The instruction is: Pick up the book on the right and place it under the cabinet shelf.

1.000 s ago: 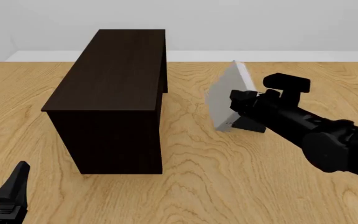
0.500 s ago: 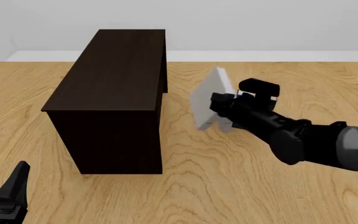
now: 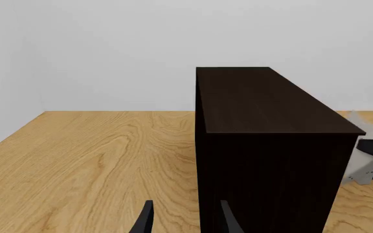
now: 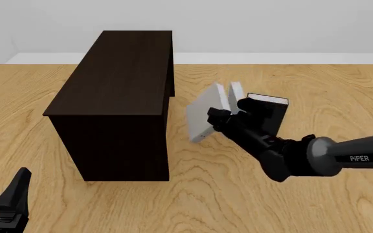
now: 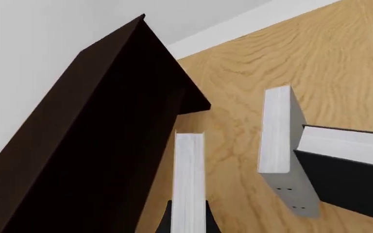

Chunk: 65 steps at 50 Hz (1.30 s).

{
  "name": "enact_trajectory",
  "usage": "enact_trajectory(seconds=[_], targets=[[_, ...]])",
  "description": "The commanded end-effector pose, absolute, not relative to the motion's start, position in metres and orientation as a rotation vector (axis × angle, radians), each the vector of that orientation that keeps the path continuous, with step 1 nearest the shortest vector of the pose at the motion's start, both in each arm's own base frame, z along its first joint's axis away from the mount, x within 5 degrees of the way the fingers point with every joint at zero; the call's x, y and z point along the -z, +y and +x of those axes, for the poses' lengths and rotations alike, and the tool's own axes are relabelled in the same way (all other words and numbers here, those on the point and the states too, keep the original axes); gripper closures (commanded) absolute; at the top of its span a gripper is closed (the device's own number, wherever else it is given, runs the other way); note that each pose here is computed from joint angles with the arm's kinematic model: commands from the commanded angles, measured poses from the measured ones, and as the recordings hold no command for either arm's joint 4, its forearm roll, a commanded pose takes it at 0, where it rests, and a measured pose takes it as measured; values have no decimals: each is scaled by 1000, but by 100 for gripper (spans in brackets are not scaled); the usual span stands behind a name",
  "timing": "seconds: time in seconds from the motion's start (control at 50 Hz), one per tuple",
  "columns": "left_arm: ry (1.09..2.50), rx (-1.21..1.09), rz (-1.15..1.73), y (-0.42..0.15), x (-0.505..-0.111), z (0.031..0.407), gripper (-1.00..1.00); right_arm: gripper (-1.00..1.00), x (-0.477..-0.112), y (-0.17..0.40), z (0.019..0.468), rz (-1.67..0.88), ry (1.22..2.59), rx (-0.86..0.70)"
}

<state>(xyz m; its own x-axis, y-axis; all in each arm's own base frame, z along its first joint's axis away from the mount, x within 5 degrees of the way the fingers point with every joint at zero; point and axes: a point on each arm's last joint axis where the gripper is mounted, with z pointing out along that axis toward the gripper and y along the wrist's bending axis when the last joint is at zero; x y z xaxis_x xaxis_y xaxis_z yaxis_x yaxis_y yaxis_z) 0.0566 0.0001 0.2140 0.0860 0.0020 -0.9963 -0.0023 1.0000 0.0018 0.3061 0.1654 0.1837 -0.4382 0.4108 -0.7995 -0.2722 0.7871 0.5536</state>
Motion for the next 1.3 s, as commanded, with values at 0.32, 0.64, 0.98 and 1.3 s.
enact_trajectory(seconds=[0.32,0.64,0.98,1.3], targets=[[1485,-3,0,0,-214,57,-100,100,-171,202,287,162,1833,-1018],[1484,-3,0,0,-214,57,-100,100,-152,201,294,206,1846,-1023],[1482,-4,0,0,-215,56,-100,100,-131,202,297,217,1888,-1003],[1482,-4,0,0,-215,56,-100,-100,-122,199,301,218,1921,-967]])
